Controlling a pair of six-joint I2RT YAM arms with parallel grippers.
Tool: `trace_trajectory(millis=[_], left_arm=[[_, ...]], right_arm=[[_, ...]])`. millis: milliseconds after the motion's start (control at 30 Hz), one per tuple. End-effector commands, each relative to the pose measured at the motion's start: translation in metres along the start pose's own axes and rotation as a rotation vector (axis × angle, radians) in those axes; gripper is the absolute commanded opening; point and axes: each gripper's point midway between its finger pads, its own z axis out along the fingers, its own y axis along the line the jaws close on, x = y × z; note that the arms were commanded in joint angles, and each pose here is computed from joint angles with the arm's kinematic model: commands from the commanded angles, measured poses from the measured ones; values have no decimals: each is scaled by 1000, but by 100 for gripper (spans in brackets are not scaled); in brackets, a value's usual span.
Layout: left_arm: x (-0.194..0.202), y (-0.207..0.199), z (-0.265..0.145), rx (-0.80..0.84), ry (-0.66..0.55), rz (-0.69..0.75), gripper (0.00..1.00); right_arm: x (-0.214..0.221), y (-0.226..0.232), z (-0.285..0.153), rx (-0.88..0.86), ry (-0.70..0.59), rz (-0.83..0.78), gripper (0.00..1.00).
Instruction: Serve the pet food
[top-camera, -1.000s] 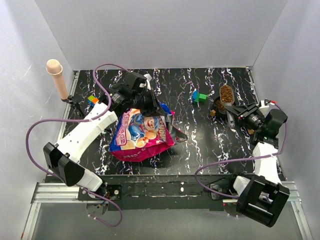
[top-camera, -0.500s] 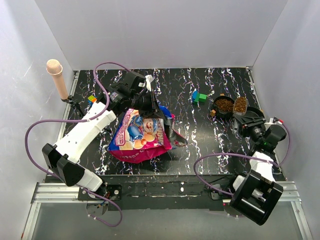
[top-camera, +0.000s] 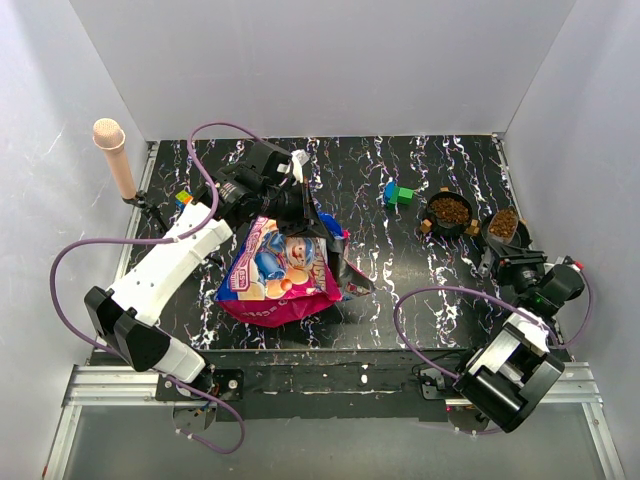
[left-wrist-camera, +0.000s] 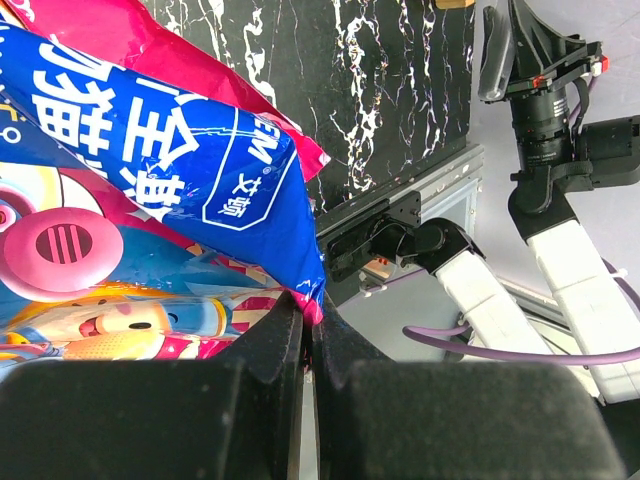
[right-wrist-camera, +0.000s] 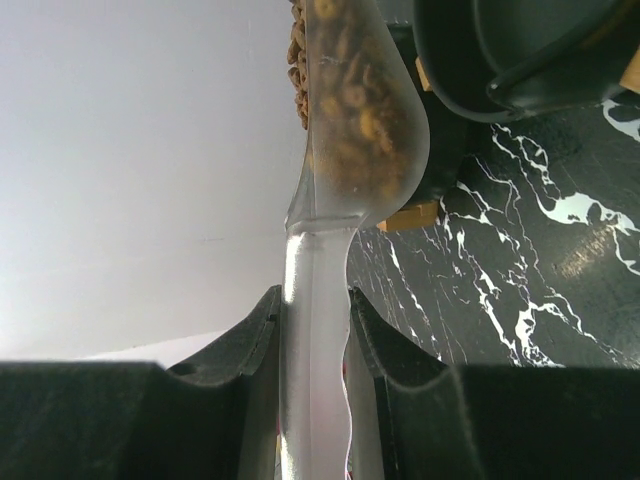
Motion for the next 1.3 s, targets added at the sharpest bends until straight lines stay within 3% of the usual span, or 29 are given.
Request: trace_trajectory(millis=[0,1267], left_arm=[[-17,-56,-37,208,-86,85,0],[-18,-58,-32,226,-80,56,0]], right_arm=[[-7,9,2,-4,-2,-32,1],[-31,-6,1,353,-97,344,1]])
